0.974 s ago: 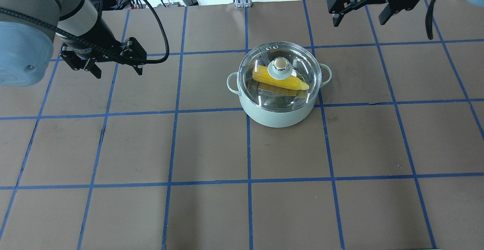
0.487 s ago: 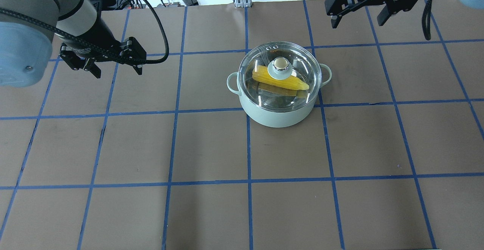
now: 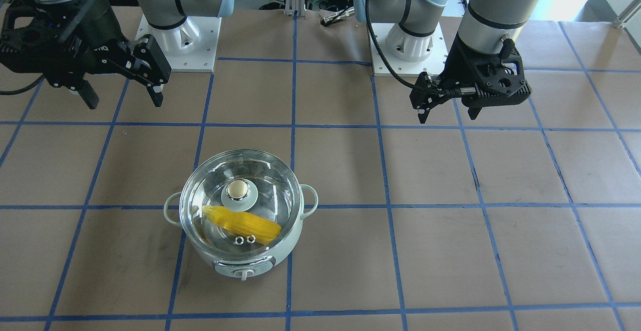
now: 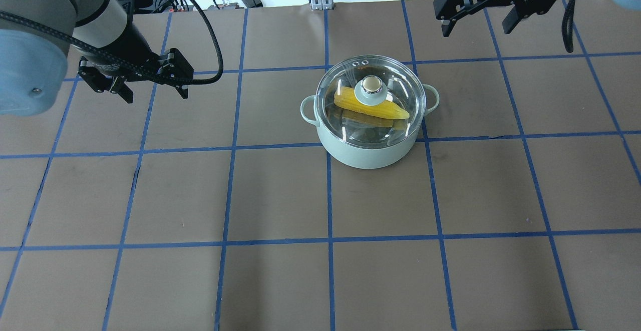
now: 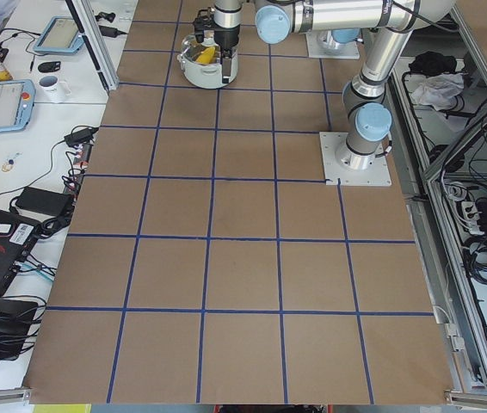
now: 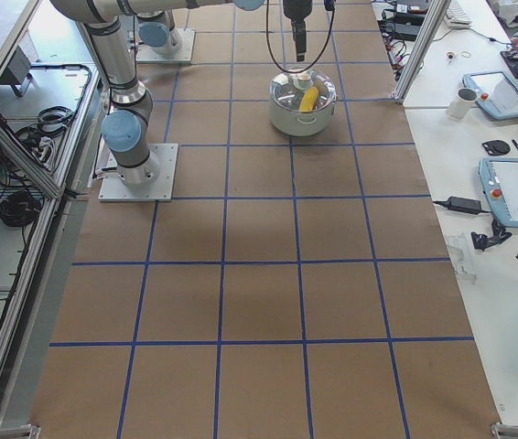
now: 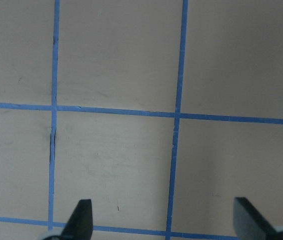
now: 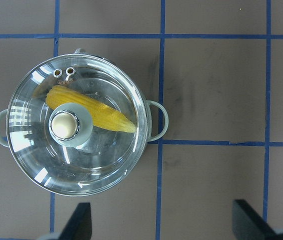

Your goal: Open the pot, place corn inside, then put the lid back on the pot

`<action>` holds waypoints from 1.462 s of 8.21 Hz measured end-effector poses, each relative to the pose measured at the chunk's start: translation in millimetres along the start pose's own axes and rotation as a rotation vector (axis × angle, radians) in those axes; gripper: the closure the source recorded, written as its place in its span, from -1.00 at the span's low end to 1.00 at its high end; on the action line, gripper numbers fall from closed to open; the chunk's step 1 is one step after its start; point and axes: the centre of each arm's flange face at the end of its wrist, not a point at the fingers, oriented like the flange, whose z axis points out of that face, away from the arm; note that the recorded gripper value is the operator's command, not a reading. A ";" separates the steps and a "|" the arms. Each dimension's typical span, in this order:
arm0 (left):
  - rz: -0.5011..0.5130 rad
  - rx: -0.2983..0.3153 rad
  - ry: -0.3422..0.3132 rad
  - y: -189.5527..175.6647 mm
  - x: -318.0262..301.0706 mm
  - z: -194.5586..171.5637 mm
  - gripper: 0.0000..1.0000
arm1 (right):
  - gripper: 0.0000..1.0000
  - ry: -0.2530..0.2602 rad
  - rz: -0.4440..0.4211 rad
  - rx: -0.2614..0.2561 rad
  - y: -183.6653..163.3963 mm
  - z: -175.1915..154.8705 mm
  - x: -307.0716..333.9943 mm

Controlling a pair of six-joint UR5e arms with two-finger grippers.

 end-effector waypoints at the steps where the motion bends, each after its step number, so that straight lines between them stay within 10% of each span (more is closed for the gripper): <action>1: -0.003 0.000 0.000 0.0 0.0 -0.1 -1.00 | -1.00 -0.001 0.000 0.000 -0.1 0.0 0.3; 12: 0.001 -0.025 -0.002 14.1 -0.6 -10.1 -1.00 | -1.00 0.042 0.002 -0.004 2.5 -2.7 5.3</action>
